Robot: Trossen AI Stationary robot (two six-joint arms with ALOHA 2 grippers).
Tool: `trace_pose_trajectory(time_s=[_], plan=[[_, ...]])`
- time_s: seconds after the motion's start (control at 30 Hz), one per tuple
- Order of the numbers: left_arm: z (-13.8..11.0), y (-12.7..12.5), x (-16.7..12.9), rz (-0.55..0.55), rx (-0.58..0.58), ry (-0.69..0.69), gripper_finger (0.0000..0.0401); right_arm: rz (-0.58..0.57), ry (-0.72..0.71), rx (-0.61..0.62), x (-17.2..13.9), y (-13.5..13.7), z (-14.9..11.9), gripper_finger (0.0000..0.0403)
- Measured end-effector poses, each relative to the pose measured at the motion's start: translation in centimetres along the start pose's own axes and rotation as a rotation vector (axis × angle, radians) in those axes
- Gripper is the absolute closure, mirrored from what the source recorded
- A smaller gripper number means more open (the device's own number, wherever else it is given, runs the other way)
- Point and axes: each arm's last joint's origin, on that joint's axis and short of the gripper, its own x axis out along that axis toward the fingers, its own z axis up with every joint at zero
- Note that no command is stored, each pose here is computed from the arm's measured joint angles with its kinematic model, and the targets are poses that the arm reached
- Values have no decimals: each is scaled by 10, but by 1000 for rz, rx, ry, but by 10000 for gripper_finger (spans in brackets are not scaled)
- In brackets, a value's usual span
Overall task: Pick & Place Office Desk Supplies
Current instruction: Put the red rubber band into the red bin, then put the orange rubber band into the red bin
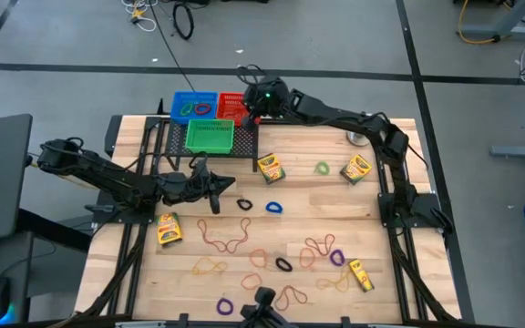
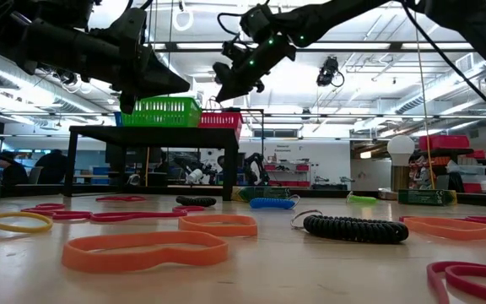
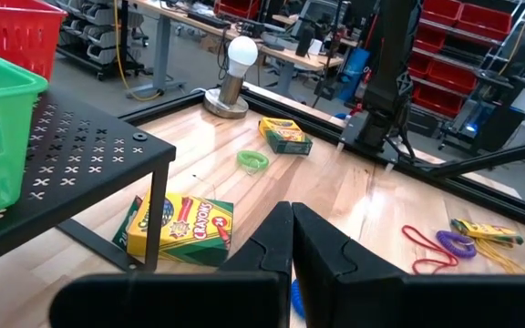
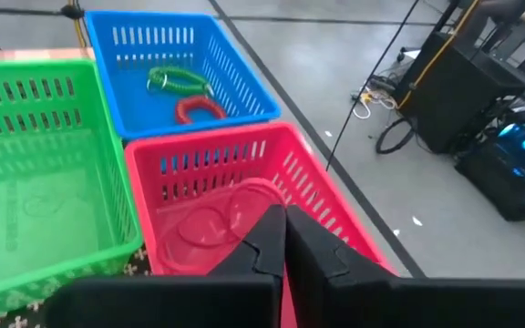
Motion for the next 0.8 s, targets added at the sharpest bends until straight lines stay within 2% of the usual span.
trace_pose_trajectory(time_s=[0.2, 0.43, 0.8], plan=[[2, -1, 0, -8, -11, -13, 394, -22, -28, 4, 0, -1, 3, 371], [2, -1, 0, -16, -12, -14, 394, -25, -18, 3, -1, 0, 2, 317], [2, -1, 0, -17, -15, -15, 394, -109, 25, 38, -8, 10, 4, 232]])
